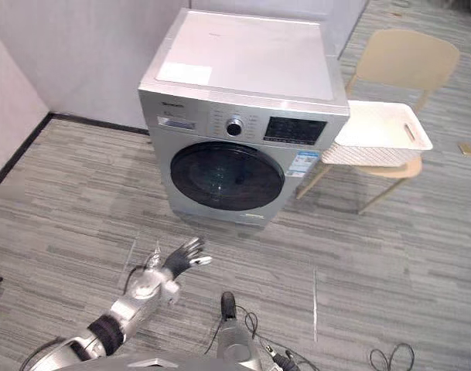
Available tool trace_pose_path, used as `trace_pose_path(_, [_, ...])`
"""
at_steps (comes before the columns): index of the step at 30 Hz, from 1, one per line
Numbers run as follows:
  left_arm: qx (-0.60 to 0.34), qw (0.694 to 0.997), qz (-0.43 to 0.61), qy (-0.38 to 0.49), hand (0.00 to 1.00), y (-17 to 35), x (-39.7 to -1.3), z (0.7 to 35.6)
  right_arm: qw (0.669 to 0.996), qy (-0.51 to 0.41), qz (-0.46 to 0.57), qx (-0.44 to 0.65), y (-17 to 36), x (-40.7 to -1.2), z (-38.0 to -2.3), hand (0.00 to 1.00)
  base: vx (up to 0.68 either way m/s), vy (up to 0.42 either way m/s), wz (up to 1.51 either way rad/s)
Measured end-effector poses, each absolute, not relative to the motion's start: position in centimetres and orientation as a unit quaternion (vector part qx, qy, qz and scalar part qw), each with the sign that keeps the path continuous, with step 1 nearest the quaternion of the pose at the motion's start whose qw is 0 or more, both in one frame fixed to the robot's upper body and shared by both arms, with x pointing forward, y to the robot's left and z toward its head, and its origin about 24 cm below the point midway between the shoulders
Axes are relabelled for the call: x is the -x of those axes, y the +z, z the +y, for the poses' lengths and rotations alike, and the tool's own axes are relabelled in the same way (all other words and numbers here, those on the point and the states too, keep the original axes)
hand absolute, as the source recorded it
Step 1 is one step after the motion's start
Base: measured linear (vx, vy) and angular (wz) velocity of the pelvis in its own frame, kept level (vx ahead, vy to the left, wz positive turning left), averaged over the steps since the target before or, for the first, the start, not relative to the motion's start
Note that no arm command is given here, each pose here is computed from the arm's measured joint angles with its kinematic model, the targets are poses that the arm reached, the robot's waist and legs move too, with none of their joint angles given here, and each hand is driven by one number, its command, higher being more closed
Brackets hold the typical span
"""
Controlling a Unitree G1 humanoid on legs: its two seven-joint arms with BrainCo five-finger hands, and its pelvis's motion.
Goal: Pick up the laundry basket with both hands and put the clothes into the washing machine.
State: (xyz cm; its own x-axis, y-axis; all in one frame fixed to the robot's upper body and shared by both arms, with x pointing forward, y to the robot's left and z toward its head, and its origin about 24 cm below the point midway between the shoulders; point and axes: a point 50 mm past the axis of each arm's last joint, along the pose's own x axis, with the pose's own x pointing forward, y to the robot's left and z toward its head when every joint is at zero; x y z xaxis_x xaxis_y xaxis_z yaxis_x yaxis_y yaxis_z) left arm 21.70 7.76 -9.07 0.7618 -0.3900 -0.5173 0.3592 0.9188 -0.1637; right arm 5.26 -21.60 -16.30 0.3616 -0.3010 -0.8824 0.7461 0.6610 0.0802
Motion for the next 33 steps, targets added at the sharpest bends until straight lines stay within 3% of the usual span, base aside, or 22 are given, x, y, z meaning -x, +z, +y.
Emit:
trace_pose_path(4, [0.03,0.913,0.406,-0.028,0.0,-13.5,-17.6,14.5,0.782,-0.336,0.467,-0.238,-16.5,-5.2,-22.1,0.0,0.05,0.02,0.23])
trace_pose_path(6, [0.044,0.872,0.477,0.1,0.0,-15.5,-13.1,19.1,0.782,-0.328,0.476,-0.232,-16.6,-5.5,-22.0,0.0,0.02,0.031,0.34])
trace_pose_path(10, [0.047,0.825,0.53,0.189,0.0,-16.5,-7.7,22.0,0.784,-0.315,0.496,-0.202,-16.6,-5.2,-22.5,0.0,-0.01,0.033,0.39])
trace_pose_path(14, [0.059,0.793,0.572,0.2,0.0,-17.2,-3.5,20.9,0.794,-0.298,0.498,-0.181,-16.4,-5.7,-22.8,0.0,-0.04,0.109,0.8])
trace_pose_path(17, [0.062,0.804,0.559,0.195,0.0,-17.0,-3.8,20.7,0.797,-0.304,0.489,-0.181,-16.2,-5.2,-23.1,0.0,0.01,0.215,1.76])
trace_pose_path(24, [0.075,0.805,0.534,0.246,0.0,-16.5,-3.8,22.2,0.828,-0.269,0.452,-0.193,-15.7,-8.5,-21.3,0.0,0.07,-0.023,0.74])
trace_pose_path(29, [0.085,0.838,0.478,0.247,0.0,-15.9,-7.8,21.4,0.838,-0.258,0.439,-0.195,-15.4,-9.4,-21.0,0.0,0.24,-0.433,1.27])
trace_pose_path(33, [0.116,0.838,0.479,0.235,0.0,-16.1,-8.2,18.7,0.844,-0.26,0.436,-0.171,-15.0,-9.5,-22.6,0.0,0.22,-0.504,0.97])
